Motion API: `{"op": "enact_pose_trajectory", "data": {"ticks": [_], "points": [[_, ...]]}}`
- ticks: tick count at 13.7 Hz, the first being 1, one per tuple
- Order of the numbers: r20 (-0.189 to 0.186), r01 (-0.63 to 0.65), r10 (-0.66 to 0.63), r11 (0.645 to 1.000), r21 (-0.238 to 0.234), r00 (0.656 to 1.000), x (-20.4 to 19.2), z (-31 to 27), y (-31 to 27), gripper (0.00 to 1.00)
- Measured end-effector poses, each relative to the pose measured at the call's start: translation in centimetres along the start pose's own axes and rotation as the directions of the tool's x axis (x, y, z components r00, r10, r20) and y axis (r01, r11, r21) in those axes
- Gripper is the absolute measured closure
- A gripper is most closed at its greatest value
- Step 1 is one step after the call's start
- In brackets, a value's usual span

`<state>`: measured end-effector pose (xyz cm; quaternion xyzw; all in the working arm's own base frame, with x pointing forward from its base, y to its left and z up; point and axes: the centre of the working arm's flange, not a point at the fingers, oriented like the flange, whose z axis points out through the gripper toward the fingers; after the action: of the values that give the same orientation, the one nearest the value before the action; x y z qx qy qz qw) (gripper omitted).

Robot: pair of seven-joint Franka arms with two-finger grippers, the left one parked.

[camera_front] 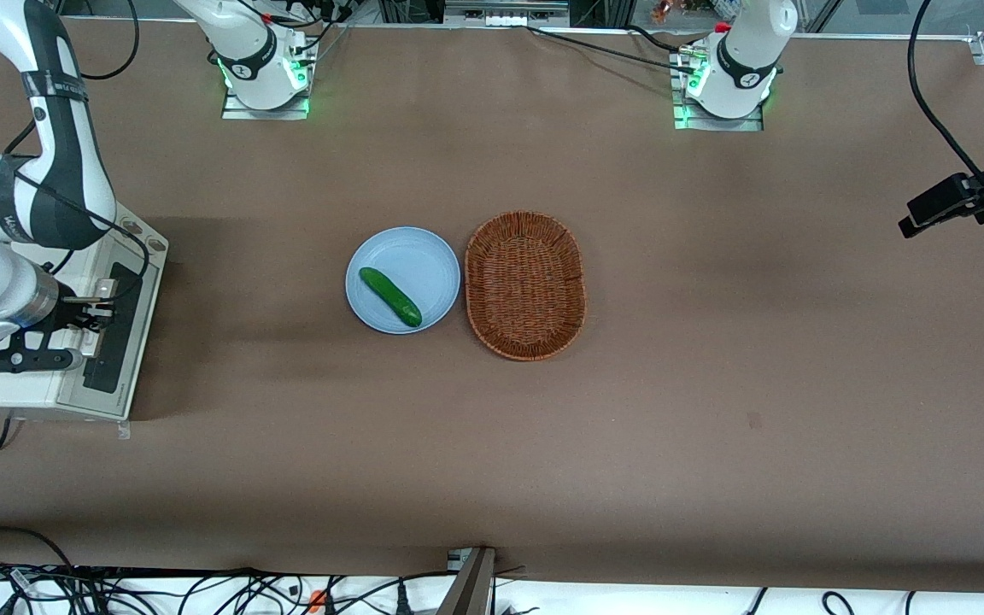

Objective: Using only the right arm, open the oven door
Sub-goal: 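Lower the right gripper onto the silver door handle and grasp it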

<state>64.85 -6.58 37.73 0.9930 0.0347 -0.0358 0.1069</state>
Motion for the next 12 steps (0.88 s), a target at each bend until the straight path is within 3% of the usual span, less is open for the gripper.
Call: {"op": "enact_pose_trajectory", "data": {"ticks": [3,12], "points": [[0.022,-0.005,0.005,1.000,0.000,1.000,-0.3,1.2,0.3,0.99],[0.027,-0.001,0.001,1.000,0.002,1.000,-0.2,1.6,-0.3,0.99]]}}
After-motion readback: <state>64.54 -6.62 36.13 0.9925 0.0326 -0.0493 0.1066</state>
